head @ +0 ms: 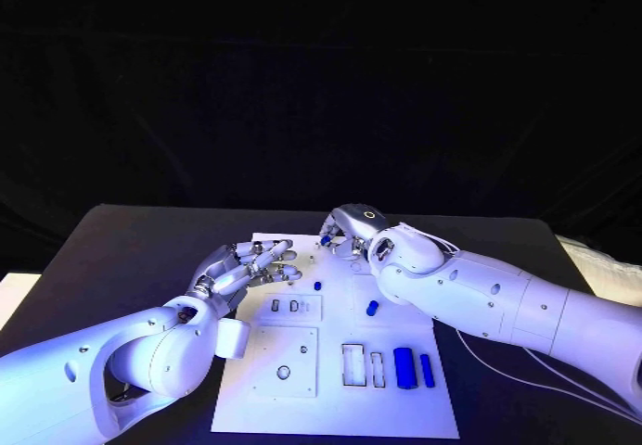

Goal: Assemble the parts on the task board

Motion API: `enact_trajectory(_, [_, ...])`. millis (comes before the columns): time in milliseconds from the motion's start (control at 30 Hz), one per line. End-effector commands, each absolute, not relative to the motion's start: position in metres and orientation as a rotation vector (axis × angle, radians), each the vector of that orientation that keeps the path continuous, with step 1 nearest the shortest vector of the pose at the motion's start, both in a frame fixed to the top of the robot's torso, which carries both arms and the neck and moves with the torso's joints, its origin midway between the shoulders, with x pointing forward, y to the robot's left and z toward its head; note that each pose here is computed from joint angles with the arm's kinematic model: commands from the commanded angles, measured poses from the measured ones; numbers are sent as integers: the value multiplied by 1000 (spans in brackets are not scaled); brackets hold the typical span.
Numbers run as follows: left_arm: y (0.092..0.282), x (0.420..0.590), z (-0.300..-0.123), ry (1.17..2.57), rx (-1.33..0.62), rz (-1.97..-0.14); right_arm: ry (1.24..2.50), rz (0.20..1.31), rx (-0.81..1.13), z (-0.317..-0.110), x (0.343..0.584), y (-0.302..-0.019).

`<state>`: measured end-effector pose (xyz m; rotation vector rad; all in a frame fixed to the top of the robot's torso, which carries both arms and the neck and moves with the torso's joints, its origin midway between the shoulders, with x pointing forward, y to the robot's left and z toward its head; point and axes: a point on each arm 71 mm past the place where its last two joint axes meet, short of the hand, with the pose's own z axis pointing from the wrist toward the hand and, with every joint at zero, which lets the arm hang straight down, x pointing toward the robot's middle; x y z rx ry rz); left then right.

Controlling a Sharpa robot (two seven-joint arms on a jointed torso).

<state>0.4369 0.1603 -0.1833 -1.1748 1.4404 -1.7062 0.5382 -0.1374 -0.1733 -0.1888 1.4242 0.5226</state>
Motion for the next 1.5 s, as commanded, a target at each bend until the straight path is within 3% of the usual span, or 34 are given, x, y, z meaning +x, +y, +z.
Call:
enact_trajectory(33, [157,436,-181,1447,-1166,-1739,1413,511,-176,-174,540,-137])
enact_trajectory(1167, [157,435,-181,1451,-1167,-1737,1487,504,-185,-183,544,-122])
enact_trajectory(1500, [160,436,-181,1448,-1169,-1729,1427,547,-166,-171,533,-131])
